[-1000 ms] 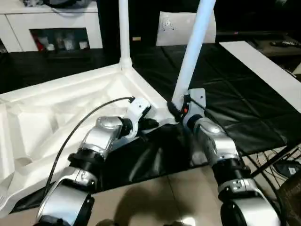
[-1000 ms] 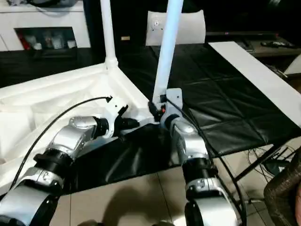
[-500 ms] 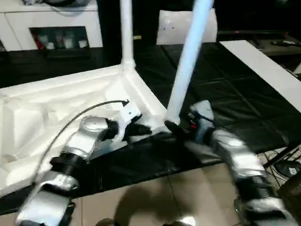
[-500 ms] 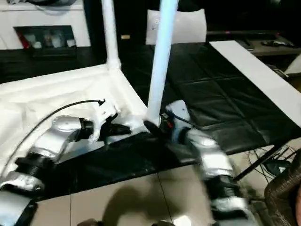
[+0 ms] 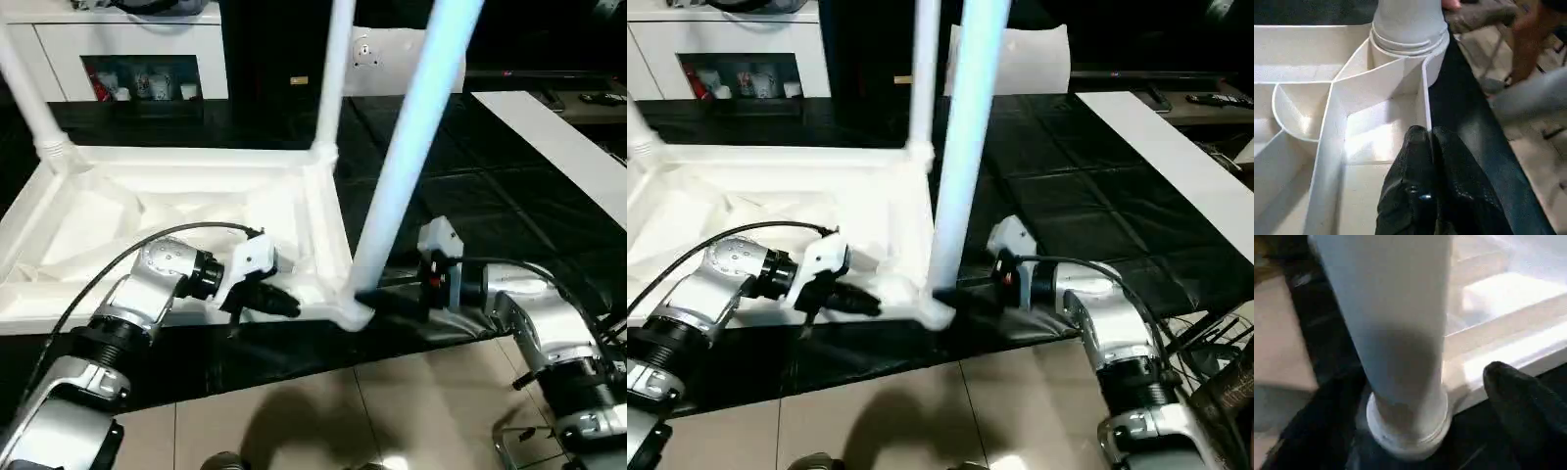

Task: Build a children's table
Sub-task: Rotate leg to tighten

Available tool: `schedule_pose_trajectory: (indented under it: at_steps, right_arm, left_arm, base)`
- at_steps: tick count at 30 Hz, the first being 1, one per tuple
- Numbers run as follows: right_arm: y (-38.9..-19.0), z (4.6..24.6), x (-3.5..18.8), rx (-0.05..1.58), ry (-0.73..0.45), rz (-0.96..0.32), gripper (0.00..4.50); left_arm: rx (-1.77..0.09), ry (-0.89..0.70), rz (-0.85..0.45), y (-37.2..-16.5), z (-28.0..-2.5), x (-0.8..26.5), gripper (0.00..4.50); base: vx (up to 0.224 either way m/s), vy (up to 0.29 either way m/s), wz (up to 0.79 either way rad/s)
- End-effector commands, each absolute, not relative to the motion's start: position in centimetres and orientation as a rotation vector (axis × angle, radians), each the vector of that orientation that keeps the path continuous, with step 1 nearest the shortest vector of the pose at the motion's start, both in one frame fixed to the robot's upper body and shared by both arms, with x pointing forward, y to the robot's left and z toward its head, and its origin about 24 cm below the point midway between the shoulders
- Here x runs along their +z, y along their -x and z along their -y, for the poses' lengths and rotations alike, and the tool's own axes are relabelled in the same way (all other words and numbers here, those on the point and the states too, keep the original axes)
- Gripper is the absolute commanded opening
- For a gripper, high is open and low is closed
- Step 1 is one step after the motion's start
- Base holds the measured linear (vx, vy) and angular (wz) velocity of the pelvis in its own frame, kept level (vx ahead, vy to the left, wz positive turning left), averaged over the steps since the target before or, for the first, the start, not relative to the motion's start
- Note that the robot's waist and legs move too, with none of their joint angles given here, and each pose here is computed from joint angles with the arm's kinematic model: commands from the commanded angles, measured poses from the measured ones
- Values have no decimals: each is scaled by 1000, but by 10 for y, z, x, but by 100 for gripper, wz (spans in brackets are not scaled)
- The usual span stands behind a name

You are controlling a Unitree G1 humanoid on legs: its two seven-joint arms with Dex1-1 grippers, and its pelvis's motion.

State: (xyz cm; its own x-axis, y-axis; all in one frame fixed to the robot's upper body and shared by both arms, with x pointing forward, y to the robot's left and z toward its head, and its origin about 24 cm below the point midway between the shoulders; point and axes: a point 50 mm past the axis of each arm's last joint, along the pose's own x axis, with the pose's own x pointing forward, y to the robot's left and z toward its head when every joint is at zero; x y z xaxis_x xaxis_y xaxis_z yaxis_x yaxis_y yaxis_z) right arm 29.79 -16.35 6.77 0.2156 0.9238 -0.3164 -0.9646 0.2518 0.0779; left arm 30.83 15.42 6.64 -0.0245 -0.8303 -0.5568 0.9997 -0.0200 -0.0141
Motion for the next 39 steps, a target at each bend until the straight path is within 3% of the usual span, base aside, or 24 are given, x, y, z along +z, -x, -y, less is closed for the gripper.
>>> schedule_pose_trajectory:
  at_steps: [1,11,18,25,32,39]
  right_arm:
    - [-299,164,72,1347,156,-334,365]
    - [-296,159,68,1482,145,-395,297]
    - [-295,155,66,1507,128,-395,233]
    - [-292,150,64,1509,69,-381,197]
    - [-302,135,55,1262,-11,-379,194]
    - [-322,91,43,917,-144,-391,193]
  left_arm:
    - [-1635,-513,-483,-306,-146,68,0]
    - [-1661,-536,-485,-308,-147,69,0]
    - [-1660,-541,-486,-308,-147,68,0]
    - [-1592,-493,-482,-312,-146,66,0]
    - [-1348,-306,-419,-328,-136,72,0]
    - [-1031,-101,-358,-352,-113,82,0]
  base:
    - [0,0,0]
    - [0,0,0]
    - [0,0,0]
    - [0,0,0]
    - [0,0,0]
    - [0,0,0]
